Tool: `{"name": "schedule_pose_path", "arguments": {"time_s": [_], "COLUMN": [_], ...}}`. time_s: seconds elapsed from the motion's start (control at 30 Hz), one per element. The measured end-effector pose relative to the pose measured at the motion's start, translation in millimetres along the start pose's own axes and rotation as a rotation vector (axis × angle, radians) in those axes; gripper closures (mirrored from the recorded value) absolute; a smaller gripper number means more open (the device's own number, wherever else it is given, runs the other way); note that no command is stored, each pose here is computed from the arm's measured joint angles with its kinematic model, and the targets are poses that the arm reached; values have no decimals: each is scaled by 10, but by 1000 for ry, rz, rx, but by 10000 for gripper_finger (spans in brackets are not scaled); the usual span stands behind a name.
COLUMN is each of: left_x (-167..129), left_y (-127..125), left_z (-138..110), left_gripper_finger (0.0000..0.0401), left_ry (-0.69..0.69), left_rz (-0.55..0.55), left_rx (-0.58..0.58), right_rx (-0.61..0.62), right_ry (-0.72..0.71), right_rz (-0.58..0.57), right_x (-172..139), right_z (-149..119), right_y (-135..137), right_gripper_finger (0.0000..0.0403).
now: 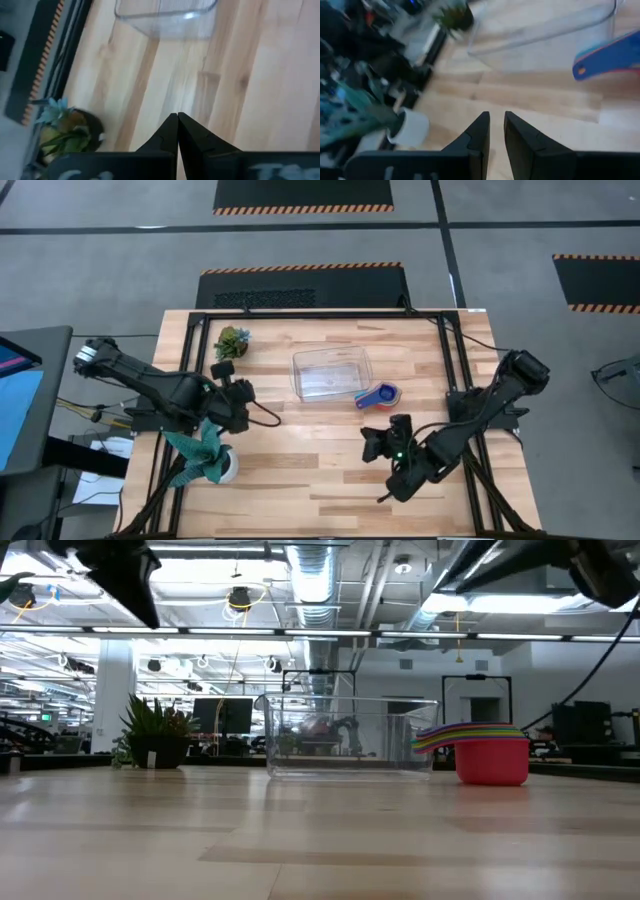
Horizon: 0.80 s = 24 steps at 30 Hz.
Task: Nest measuring cups in basket
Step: Put the nested measuring cups into the transparent bin
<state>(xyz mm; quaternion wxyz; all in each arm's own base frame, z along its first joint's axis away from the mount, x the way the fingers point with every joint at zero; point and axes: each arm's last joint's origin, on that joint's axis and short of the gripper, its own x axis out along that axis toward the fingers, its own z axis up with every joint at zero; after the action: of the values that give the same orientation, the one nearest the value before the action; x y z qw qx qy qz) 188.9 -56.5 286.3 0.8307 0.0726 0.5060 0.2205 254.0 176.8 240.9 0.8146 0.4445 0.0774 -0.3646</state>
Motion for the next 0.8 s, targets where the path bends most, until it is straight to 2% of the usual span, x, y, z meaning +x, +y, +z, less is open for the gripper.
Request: {"name": "schedule_pose_path", "arguments": {"time_s": [0.17,0.33,0.5,0.67,0.8], "left_x": [47,108,147,151,151], "left_y": [17,17,9,-2,-3], "left_z": [122,193,189,198,200], "left_gripper_finger": [401,401,401,401,401], "left_ry": [-68,-83,-52,-53,-53], "left_rz": [-18,-22,-21,-34,-35], "left_rx": [-29,-17,-17,-25,-39], "right_rx": [-44,-154,-492,-743,-884], "right_ry": [-118,-77,71,148,182], "right_rz": [48,26,-48,-132,-143], "right_x": [-142,-274,-222,-136,-74], "right_z": [216,496,582,657,694], "right_y": [13,-9,-54,-132,-133], "right_gripper_finger": [322,333,348,362,372]}}
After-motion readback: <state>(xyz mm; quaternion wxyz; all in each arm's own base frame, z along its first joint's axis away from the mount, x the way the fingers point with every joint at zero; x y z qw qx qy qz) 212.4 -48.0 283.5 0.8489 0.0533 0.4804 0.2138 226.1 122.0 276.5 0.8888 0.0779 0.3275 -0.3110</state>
